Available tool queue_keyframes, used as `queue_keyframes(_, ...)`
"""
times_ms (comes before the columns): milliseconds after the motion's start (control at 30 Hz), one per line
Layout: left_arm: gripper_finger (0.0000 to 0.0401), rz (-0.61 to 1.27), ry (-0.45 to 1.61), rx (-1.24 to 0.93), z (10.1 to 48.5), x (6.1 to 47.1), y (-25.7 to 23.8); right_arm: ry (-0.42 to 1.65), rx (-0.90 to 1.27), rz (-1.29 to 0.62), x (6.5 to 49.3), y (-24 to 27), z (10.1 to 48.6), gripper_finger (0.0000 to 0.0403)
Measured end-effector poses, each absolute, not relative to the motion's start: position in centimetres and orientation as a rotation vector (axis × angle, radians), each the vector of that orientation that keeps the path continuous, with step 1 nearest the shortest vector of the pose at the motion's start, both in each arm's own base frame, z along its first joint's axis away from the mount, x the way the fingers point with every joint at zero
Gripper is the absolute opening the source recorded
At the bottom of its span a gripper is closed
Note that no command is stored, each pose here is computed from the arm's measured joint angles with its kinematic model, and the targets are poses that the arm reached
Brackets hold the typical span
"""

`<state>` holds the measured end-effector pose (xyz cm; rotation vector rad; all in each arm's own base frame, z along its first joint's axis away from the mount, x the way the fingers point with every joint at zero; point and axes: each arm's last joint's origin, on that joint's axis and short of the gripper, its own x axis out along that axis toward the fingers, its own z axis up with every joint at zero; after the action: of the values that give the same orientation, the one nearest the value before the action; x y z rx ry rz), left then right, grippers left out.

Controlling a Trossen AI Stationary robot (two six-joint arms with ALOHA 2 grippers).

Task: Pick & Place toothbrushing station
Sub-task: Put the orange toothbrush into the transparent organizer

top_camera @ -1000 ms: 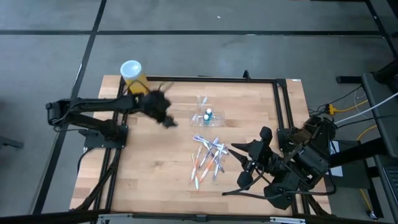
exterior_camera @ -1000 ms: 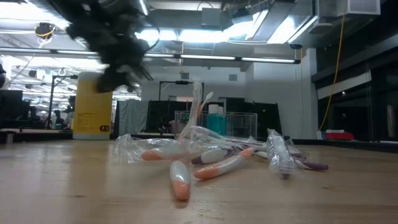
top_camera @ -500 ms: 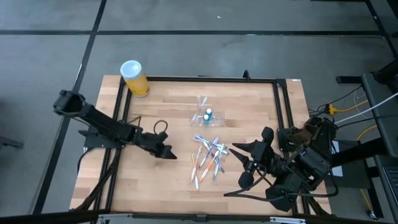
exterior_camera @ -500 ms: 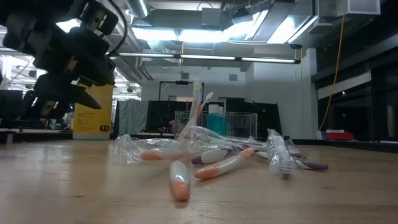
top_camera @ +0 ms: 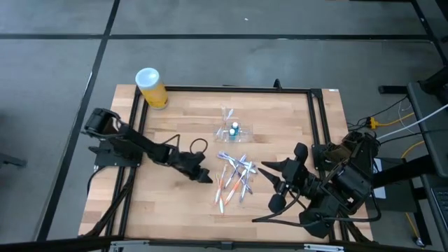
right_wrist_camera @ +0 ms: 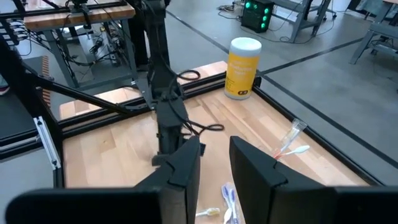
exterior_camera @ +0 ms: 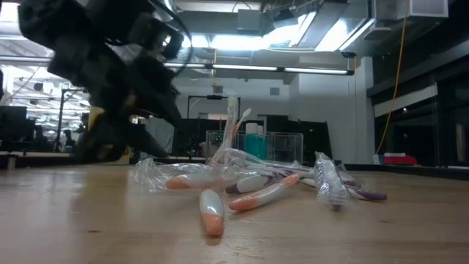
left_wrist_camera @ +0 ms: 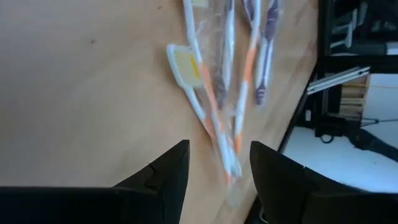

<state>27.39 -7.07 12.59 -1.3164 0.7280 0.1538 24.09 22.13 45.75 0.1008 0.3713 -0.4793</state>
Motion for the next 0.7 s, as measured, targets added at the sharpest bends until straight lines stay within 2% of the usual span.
queue_keyframes(133, 0.0164, 0.102, 0.688, -1.324, 12.5, 29.0, -6.4, 0.370, 0.102, -0.478, 24.1, 22.2, 45.8, 0.0091)
queue_keyframes(333, 0.0164, 0.136, 0.635, -1.282, 12.8, 30.5, -3.8, 0.369, 0.104, -0.470, 23.9, 22.4, 45.8, 0.0091)
queue_keyframes(600, 0.0164, 0.178, 0.766, -1.185, 12.5, 30.8, -1.7, 0.368, 0.107, -0.464, 23.8, 22.5, 45.8, 0.0091)
queue_keyframes(700, 0.0164, 0.173, 0.747, -1.177, 12.9, 31.1, -1.3, 0.368, 0.106, -0.465, 23.8, 22.5, 45.8, 0.0091)
